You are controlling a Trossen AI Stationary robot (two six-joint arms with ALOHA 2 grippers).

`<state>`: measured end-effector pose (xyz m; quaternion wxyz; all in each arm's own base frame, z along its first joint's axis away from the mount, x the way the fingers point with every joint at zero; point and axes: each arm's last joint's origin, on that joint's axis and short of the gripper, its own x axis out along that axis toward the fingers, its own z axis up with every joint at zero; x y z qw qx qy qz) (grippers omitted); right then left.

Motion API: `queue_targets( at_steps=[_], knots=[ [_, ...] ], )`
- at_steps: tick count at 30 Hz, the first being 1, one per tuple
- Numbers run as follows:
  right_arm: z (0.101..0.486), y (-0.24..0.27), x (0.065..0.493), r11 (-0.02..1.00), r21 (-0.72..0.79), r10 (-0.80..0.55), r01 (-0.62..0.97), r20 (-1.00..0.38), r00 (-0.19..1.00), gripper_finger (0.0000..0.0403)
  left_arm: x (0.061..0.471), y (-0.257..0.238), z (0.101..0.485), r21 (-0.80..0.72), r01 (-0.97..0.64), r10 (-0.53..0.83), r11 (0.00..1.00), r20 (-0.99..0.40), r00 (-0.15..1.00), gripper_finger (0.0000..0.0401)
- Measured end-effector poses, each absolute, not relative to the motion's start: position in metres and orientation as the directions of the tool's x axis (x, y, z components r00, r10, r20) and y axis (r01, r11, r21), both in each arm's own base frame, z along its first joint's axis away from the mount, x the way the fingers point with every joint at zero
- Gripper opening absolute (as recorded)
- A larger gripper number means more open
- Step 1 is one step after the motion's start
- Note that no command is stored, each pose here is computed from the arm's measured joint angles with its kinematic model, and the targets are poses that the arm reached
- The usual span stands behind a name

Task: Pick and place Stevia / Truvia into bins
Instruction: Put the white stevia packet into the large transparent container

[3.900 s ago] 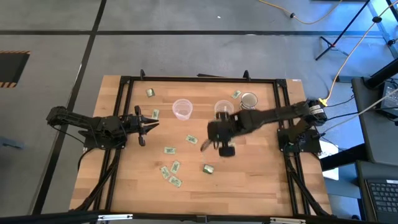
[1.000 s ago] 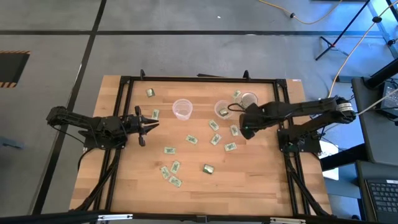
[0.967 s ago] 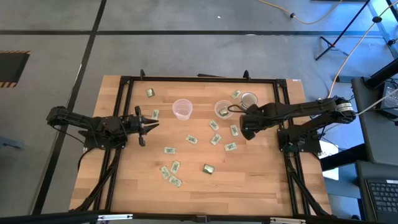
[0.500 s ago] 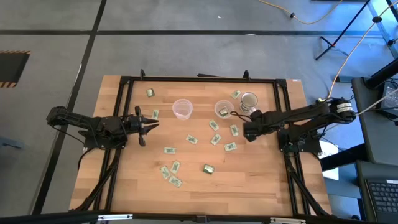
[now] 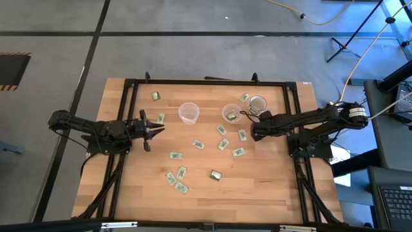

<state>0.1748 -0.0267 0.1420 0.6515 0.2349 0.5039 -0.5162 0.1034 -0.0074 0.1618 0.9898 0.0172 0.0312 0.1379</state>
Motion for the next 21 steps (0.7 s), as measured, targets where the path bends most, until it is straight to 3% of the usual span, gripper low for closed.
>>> queue_targets(
  at_steps=[7, 21],
  knots=[
    [0.129, -0.029, 0.180, 0.412, -0.134, -0.466, 0.901, -0.881, 0.083, 0.0108, 0.103, -0.007, 0.162, 0.043, -0.271, 0.273, 0.962, -0.058, 0.960, 0.0059],
    [0.114, -0.031, 0.167, 0.370, -0.144, -0.500, 0.918, -0.864, 0.066, 0.0108, 0.103, -0.007, 0.162, 0.043, -0.271, 0.274, 0.961, -0.058, 0.960, 0.0059]
  ],
)
